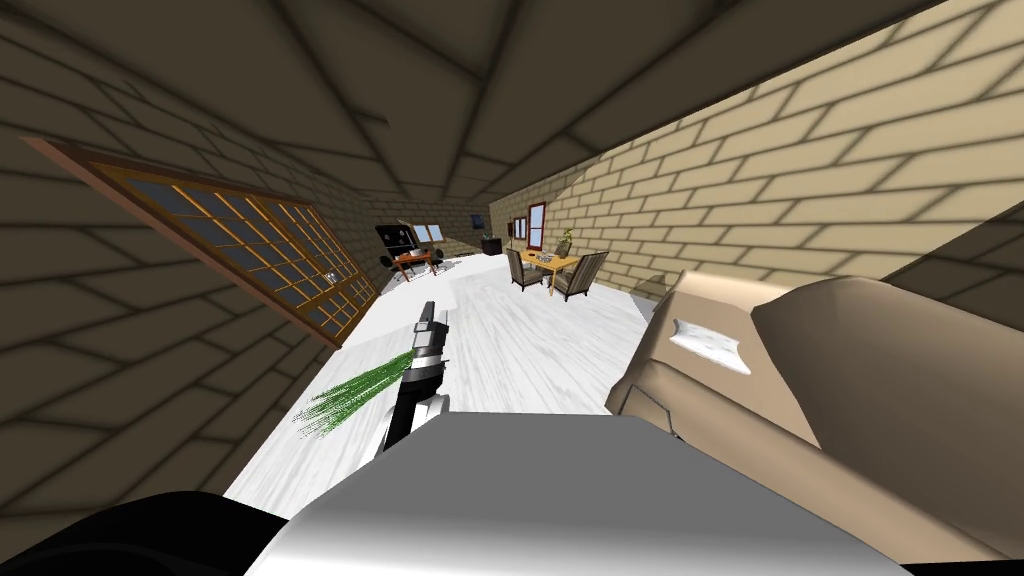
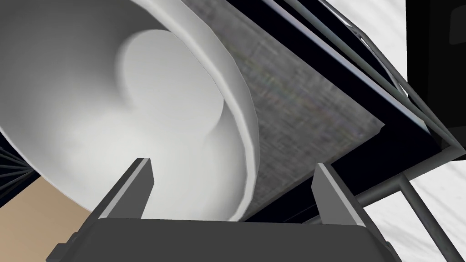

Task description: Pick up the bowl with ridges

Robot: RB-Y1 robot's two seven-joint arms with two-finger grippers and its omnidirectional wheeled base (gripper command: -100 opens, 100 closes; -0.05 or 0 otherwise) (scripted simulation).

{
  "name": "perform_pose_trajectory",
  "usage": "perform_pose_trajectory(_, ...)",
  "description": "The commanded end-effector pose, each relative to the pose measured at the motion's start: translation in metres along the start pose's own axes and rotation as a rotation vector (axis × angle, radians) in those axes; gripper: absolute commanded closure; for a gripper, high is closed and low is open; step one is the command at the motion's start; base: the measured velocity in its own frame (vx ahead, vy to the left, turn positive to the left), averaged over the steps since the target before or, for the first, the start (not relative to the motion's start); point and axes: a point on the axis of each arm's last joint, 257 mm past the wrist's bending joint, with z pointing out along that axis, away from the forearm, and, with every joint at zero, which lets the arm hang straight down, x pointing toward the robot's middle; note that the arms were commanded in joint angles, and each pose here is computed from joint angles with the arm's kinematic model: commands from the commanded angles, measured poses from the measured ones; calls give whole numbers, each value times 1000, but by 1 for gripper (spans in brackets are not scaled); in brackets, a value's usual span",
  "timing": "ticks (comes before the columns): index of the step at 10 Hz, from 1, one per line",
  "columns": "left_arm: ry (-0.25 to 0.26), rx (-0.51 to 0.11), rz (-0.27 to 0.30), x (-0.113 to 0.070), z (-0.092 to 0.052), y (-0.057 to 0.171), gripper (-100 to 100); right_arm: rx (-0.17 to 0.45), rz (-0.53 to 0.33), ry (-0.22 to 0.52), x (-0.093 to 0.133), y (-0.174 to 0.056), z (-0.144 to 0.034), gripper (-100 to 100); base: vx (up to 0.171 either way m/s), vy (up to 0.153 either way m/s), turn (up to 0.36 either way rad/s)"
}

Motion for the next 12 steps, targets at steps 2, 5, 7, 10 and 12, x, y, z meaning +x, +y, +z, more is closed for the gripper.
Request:
perform_pose_trajectory(2, 0, 0, 0, 0, 0, 0, 0, -1, -3, 2, 1, 0, 0, -100, 1, 0, -14)
perform_pose_trajectory(5, 0, 0, 0, 0, 0, 0, 0, -4, -5, 1, 1, 2, 0, 100, 0, 0, 0)
perform_pose_trajectory(7, 0, 0, 0, 0, 0, 0, 0, -3, -3, 1, 1, 1, 0, 100, 0, 0, 0)
perform_pose_trajectory(10, 0, 0, 0, 0, 0, 0, 0, -18, -23, -9, -1, -5, -3, 100, 65, 14, -122)
perform_pose_trajectory(12, 0, 0, 0, 0, 0, 0, 0, -12, -73, -17, 0, -20, -9, 100, 80, 25, -117)
